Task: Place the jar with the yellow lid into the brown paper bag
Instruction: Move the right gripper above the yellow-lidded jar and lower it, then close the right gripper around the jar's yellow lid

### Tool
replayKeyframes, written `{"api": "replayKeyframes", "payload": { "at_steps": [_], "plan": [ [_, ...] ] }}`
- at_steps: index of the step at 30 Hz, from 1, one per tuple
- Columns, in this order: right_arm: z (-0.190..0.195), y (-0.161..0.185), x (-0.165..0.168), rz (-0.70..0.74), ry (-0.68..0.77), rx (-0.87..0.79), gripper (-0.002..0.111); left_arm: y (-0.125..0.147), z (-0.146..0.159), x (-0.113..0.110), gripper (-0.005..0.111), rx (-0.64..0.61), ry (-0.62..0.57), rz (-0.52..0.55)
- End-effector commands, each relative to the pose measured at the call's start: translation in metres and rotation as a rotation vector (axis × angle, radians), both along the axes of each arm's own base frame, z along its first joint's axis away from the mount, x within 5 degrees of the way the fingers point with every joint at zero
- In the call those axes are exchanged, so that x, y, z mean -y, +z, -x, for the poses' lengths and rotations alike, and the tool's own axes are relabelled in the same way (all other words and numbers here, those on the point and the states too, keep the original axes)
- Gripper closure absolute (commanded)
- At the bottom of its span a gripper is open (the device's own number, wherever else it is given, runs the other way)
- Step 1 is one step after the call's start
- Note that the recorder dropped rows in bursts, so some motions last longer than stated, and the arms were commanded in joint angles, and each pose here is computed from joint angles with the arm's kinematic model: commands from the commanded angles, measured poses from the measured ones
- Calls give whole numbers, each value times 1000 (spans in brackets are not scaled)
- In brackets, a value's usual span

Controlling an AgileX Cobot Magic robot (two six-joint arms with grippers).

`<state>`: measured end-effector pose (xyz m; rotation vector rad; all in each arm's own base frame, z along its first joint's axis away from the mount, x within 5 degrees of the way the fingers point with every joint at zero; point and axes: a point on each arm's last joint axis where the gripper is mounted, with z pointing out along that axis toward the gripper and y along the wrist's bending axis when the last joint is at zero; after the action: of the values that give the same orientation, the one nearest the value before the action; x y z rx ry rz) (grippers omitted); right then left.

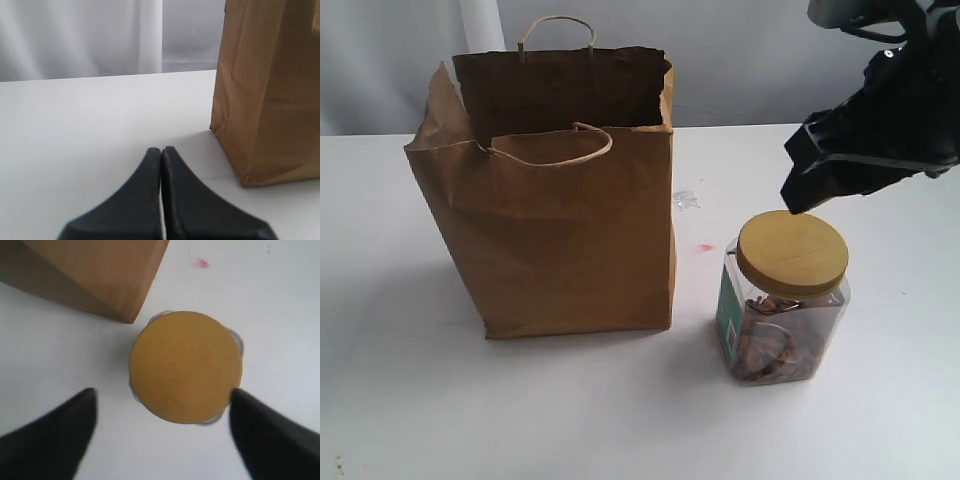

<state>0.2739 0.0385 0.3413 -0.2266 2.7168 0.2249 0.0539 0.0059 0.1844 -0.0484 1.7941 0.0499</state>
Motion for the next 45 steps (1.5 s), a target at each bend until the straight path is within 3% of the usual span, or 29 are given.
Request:
{"api": "replayKeyframes", "payload": {
  "at_steps": [1, 12, 18, 23, 29, 45],
  "plan": [
    [1, 4, 0, -24, 2, 8, 3, 1, 0, 1, 106, 9, -6, 7],
    [0, 5, -4, -76, -5, 9, 3, 1, 0, 1, 106, 9, -6, 7],
    [0, 5, -6, -53, 96, 36, 3, 1, 0, 1, 106, 9, -6, 7],
    [1, 5, -8, -59, 50, 23, 3, 1, 0, 1, 106, 9, -6, 7],
    [1, -1, -24, 116, -11, 21, 3, 1, 0, 1, 106, 9, -6, 7],
    [-32, -36, -35, 97, -115, -14, 3, 1, 0, 1, 106, 9, -6, 7]
  ]
}}
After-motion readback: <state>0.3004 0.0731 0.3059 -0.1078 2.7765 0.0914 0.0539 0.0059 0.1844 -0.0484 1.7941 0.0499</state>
